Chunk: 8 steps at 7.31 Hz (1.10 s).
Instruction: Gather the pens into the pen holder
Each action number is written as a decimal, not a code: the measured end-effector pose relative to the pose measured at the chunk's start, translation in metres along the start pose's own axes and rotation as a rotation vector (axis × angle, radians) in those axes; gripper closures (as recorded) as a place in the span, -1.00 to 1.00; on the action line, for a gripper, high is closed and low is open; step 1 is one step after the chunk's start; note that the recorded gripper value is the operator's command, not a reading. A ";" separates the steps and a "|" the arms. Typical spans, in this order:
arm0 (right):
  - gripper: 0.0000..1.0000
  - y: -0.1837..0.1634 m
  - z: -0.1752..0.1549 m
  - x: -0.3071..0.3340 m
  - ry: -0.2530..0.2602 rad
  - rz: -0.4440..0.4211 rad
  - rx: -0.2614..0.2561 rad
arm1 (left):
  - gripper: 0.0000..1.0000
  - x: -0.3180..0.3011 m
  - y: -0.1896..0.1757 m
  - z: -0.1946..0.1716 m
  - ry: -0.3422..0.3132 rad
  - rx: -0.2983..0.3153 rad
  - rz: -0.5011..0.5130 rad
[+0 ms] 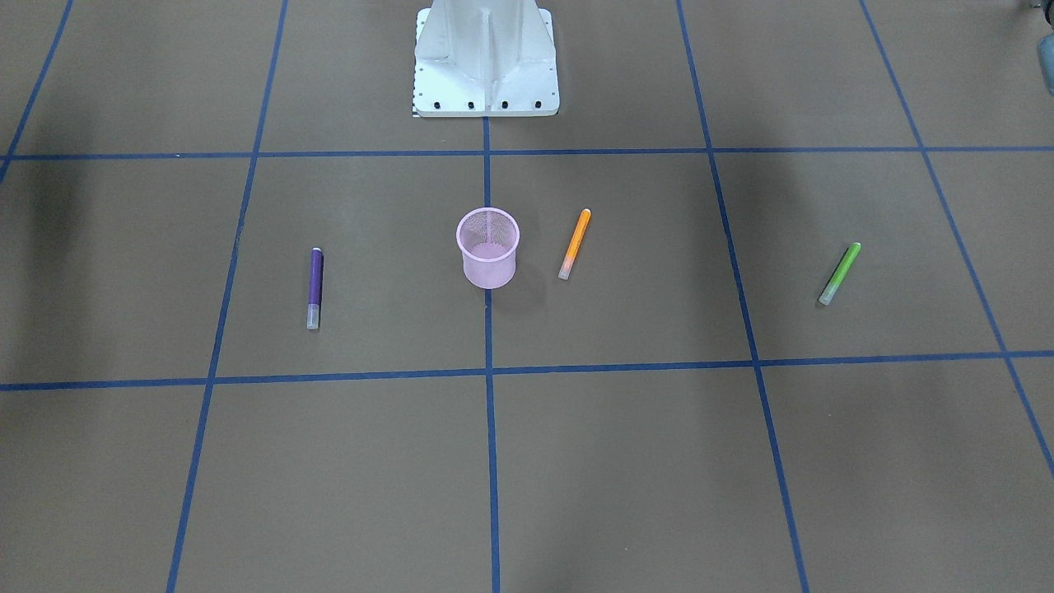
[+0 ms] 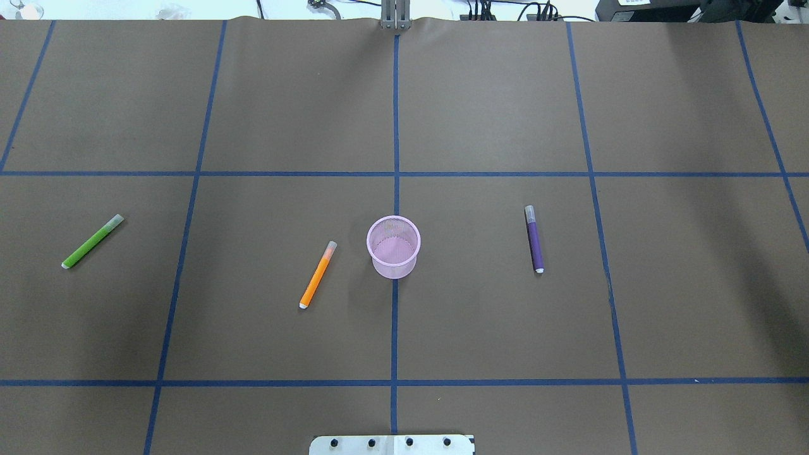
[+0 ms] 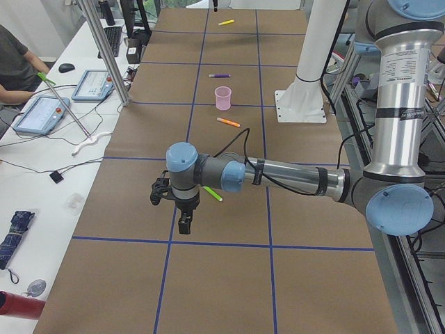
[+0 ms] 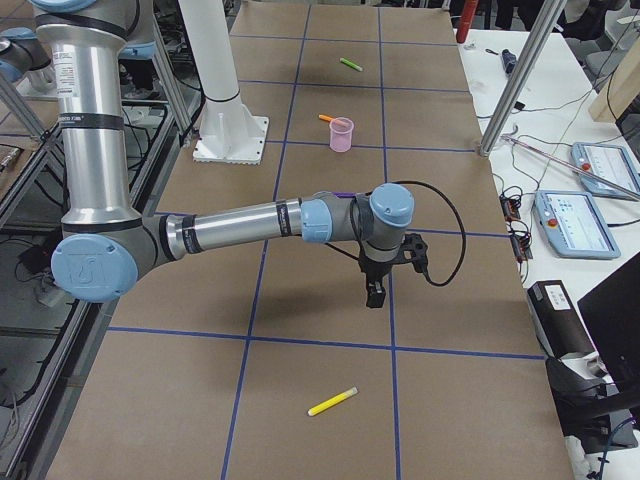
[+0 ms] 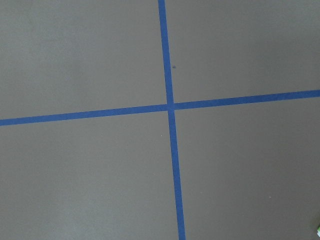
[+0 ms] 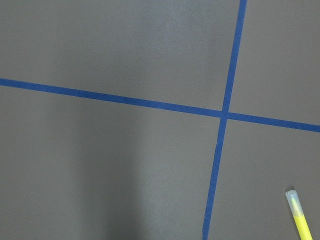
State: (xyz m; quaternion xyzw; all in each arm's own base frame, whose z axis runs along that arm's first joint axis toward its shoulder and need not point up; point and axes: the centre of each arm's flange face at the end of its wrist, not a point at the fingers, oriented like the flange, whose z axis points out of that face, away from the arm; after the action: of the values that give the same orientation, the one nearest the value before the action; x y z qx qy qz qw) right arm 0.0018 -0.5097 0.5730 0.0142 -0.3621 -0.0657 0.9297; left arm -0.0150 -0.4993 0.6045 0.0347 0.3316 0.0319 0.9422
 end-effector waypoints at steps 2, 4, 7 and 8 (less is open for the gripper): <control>-1.00 0.002 0.001 0.003 0.001 0.007 -0.002 | -0.99 0.003 0.003 -0.003 0.012 0.010 0.008; -1.00 0.004 0.001 0.010 0.000 0.022 -0.003 | -0.99 0.002 0.005 0.000 0.034 0.006 0.003; -1.00 0.007 0.004 0.019 -0.002 0.053 -0.010 | -0.99 0.001 0.006 0.001 0.039 0.002 -0.001; -1.00 0.008 0.005 0.020 -0.003 0.055 -0.012 | -0.99 0.000 0.009 0.003 0.048 -0.002 -0.003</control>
State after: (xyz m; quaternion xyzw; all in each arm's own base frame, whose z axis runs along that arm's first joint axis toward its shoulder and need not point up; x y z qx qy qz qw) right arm 0.0139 -0.5040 0.5912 -0.0014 -0.3633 -0.0424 0.9307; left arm -0.0129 -0.4904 0.6076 0.0325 0.3540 0.0318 0.9341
